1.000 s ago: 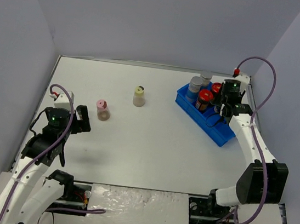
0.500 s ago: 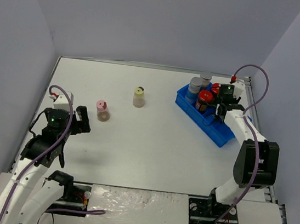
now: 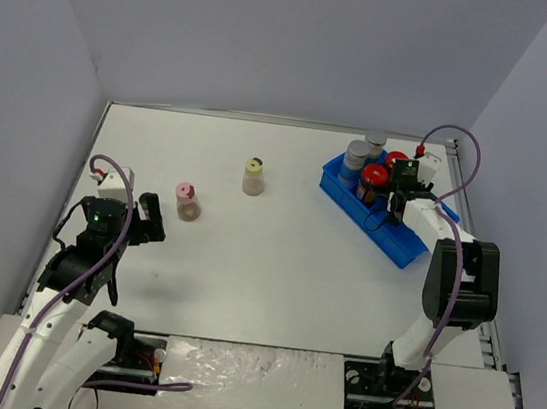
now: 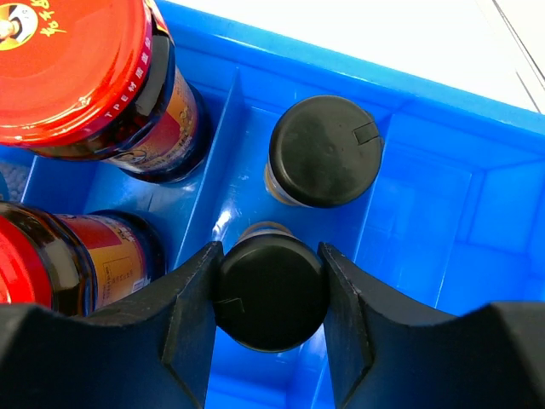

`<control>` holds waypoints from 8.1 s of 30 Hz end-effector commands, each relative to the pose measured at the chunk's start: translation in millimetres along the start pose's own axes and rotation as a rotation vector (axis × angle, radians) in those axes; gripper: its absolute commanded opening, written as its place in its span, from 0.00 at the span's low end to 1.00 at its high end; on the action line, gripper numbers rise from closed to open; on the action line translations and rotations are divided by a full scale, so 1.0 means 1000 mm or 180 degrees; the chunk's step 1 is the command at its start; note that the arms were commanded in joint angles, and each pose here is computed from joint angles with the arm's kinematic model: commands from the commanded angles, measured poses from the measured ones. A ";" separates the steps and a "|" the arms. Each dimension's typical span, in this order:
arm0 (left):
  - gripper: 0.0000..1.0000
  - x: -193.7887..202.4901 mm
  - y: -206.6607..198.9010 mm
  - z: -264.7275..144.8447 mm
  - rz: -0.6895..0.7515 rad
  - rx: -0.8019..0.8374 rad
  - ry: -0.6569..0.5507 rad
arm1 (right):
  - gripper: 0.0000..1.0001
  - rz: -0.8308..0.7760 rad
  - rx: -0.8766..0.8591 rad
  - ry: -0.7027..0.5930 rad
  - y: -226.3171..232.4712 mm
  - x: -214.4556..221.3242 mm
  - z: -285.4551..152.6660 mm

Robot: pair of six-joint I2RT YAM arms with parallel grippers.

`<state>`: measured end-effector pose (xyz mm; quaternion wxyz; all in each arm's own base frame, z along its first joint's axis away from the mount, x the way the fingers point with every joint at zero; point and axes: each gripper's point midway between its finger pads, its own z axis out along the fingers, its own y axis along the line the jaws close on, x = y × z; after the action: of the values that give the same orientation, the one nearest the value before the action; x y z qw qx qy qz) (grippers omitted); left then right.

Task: Organize the condiment bottles

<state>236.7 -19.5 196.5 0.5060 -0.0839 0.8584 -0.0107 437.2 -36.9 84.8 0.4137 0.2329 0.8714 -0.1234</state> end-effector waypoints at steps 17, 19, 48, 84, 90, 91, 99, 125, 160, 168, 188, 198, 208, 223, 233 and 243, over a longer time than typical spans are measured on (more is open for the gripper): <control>0.97 -0.022 0.008 0.001 -0.0260 -0.0271 -0.0112 | 0.83 0.0524 -0.0410 -0.0575 -0.003 -0.087 -0.087; 0.97 -0.022 0.011 0.004 -0.0400 -0.0395 -0.0069 | 0.85 0.0544 -0.0566 -0.0661 -0.003 -0.098 -0.108; 0.60 -0.001 0.022 0.141 -0.0892 -0.1187 0.1116 | 0.97 0.0262 -0.1645 -0.0816 0.008 -0.072 -0.217; 0.11 0.015 -0.304 0.083 0.0565 0.0838 0.0973 | 1.00 -0.0006 -0.1733 -0.0609 0.012 -0.051 -0.222; 0.24 0.037 -0.312 0.095 0.0662 0.0779 0.1079 | 1.00 -0.0111 -0.1869 -0.0525 0.016 -0.043 -0.226; 0.28 0.039 -0.312 0.095 0.0663 0.0776 0.1089 | 1.00 -0.0129 -0.1891 -0.0515 0.017 -0.042 -0.227; 0.73 0.036 -0.307 0.089 0.0614 0.0789 0.1052 | 1.00 -0.0313 -0.2105 -0.0394 0.029 -0.032 -0.229; 0.97 0.010 -0.073 -0.008 0.0038 0.0099 0.0228 | 1.00 -0.1643 -0.2758 0.0057 0.188 0.057 -0.252; 0.97 0.017 -0.068 0.008 0.0233 0.0450 0.0199 | 0.06 -0.1800 -0.2146 0.0070 0.175 0.075 -0.205; 0.97 0.009 -0.065 0.014 0.0237 0.0422 0.0140 | 0.00 -0.0848 -0.1359 -0.0328 0.069 -0.034 -0.186; 0.97 0.003 -0.066 0.024 0.0030 0.0535 0.0119 | 0.00 -0.0018 -0.0611 -0.0021 0.016 -0.054 -0.092; 0.97 0.001 -0.063 0.025 -0.0011 0.0507 0.0101 | 0.03 -0.0094 -0.0561 0.0258 0.023 -0.017 -0.064; 0.97 0.002 -0.062 0.028 -0.0034 0.0503 0.0124 | 0.34 -0.0137 -0.0545 0.0428 0.028 0.006 -0.048; 0.97 0.003 -0.060 0.029 -0.0035 0.0471 0.0139 | 0.83 -0.0219 -0.0703 0.0276 0.040 -0.018 -0.083; 0.97 0.003 -0.057 0.027 -0.0016 0.0436 0.0164 | 0.99 -0.0948 -0.1725 -0.0419 0.119 -0.085 -0.178; 0.97 0.004 -0.052 0.018 0.0023 0.0410 0.0246 | 1.00 -0.1954 -0.2847 -0.0500 0.260 -0.048 -0.211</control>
<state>249.1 -69.4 157.2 0.4437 -0.0447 0.8933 -0.0566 448.5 194.9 261.5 0.4885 -0.1298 0.8579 0.0925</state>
